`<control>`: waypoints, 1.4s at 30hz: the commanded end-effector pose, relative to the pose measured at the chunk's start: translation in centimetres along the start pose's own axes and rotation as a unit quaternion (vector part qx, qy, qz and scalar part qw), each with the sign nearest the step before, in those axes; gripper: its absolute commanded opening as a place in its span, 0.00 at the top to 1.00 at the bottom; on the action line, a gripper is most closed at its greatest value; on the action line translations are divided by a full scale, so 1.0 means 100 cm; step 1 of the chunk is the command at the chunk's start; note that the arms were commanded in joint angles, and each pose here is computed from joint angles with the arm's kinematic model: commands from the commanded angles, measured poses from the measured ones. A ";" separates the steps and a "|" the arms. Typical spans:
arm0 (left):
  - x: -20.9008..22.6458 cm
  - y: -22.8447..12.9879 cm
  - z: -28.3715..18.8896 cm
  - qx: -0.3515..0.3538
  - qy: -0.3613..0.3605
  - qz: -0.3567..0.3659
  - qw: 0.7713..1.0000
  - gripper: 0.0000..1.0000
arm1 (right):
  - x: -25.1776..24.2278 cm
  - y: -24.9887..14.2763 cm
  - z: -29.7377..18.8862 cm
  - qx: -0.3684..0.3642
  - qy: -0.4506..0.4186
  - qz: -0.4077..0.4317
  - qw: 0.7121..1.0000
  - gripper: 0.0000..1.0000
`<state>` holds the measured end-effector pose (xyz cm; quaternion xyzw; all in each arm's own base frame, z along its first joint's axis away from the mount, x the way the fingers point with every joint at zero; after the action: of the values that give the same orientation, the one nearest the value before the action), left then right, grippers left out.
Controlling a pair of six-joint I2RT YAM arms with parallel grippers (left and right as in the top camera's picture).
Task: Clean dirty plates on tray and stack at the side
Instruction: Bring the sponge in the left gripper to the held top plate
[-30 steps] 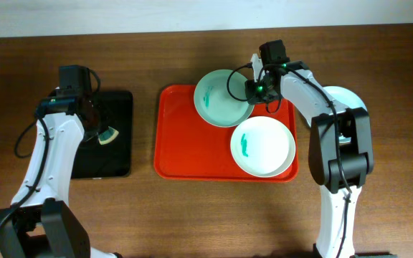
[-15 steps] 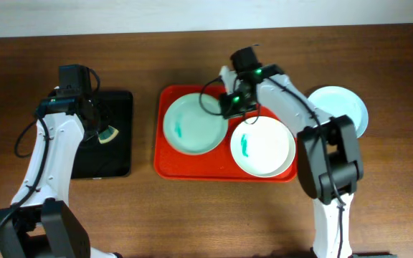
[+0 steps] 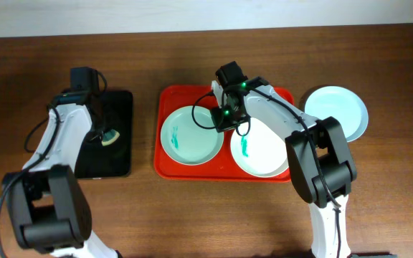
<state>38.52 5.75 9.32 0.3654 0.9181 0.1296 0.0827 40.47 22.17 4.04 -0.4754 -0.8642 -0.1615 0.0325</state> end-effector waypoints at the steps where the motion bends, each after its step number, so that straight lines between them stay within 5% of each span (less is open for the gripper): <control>1: 0.013 0.007 0.029 -0.013 0.055 0.004 0.998 1.00 | 0.006 0.000 -0.006 -0.005 -0.004 -0.007 1.000 0.96; 12: 0.026 -0.014 0.089 0.055 0.083 0.000 0.995 1.00 | 0.018 0.007 -0.003 -0.019 -0.002 -0.017 1.000 0.96; 19: 0.016 0.015 0.039 0.028 0.057 -0.010 0.998 1.00 | 0.017 0.010 -0.003 -0.024 -0.003 -0.018 1.000 0.96; 24: -0.014 0.019 -0.020 0.024 -0.061 0.040 0.997 1.00 | 0.015 0.016 -0.003 -0.039 -0.007 0.022 0.999 0.96; 28: -0.033 0.006 -0.049 0.032 -0.120 0.068 0.990 1.00 | 0.006 0.011 0.002 -0.027 -0.033 0.057 0.997 0.96; 42: -0.093 -0.074 -0.067 0.066 -0.143 0.208 0.965 1.00 | 0.006 -0.003 0.015 -0.003 -0.023 0.090 0.996 0.96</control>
<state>38.82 -4.49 13.49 0.5336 0.8319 0.0347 0.1484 40.97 23.10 3.70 -0.5438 -0.8222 -0.1676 0.0161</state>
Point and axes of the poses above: each gripper's point midway between its finger pads, its own z axis out along the fingers, its own x axis along the line the jaws close on, y = z × x, the point moved 3 cm from there along -z, back along the fingers, and after that the axes turned 12 degrees about -z, right-handed, at the moved point
